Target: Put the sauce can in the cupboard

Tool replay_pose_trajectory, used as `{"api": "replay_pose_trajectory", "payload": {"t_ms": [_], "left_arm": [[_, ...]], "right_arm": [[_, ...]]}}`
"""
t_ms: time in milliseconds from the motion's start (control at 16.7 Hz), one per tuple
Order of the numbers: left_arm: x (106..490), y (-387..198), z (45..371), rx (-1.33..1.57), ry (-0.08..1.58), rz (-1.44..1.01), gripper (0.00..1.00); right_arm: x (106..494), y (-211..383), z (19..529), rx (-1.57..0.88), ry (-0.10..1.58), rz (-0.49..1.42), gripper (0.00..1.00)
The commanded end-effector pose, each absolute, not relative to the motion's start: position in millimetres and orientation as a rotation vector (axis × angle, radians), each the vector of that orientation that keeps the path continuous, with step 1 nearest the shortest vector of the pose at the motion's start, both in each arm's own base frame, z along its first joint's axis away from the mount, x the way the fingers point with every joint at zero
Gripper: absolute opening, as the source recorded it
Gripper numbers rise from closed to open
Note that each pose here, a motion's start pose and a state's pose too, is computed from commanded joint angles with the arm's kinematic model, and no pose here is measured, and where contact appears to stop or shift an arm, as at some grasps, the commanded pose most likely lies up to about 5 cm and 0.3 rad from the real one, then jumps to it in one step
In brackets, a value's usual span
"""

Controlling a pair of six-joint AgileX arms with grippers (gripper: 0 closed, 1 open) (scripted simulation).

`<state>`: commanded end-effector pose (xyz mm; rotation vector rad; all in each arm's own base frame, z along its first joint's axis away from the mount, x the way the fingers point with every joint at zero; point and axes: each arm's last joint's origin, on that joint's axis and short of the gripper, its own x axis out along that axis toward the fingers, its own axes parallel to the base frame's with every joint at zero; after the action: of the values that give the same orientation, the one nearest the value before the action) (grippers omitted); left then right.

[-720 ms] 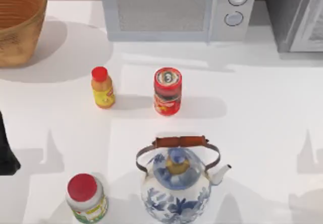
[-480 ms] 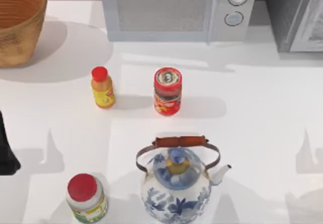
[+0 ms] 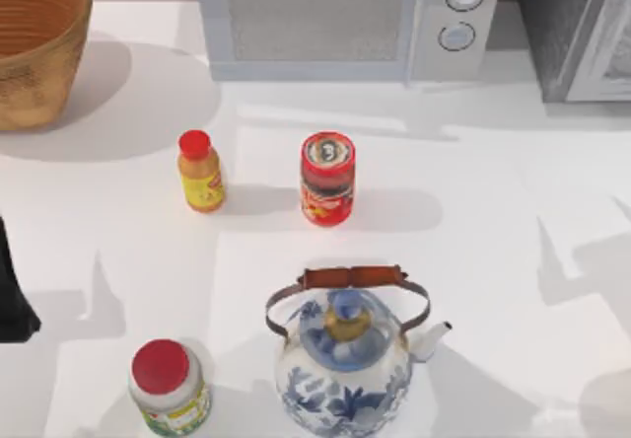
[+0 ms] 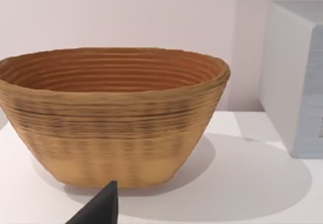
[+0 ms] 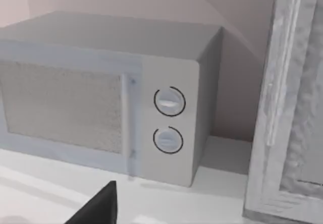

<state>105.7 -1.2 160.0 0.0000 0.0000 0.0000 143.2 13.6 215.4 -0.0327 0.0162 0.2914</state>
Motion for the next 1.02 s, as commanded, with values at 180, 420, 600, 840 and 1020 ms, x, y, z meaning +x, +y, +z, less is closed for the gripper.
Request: {"api": "replay_pose_trajectory", "payload": {"t_ms": [180, 420, 600, 840, 1020], "left_arm": [[106, -1, 160, 0.000, 0.000, 0.000, 1.00], [106, -1, 160, 0.000, 0.000, 0.000, 1.00], [106, -1, 160, 0.000, 0.000, 0.000, 1.00], [106, -1, 160, 0.000, 0.000, 0.000, 1.00], [106, -1, 160, 0.000, 0.000, 0.000, 1.00]], "right_arm": [[180, 24, 235, -0.046, 0.020, 0.447, 1.00], [245, 44, 244, -0.055, 0.012, 0.679, 1.00], [299, 63, 228, -0.049, 0.009, 0.860, 1.00], [360, 91, 178, -0.025, 0.013, 1.097, 1.00], [391, 111, 129, -0.006, 0.015, 1.258, 1.00]]}}
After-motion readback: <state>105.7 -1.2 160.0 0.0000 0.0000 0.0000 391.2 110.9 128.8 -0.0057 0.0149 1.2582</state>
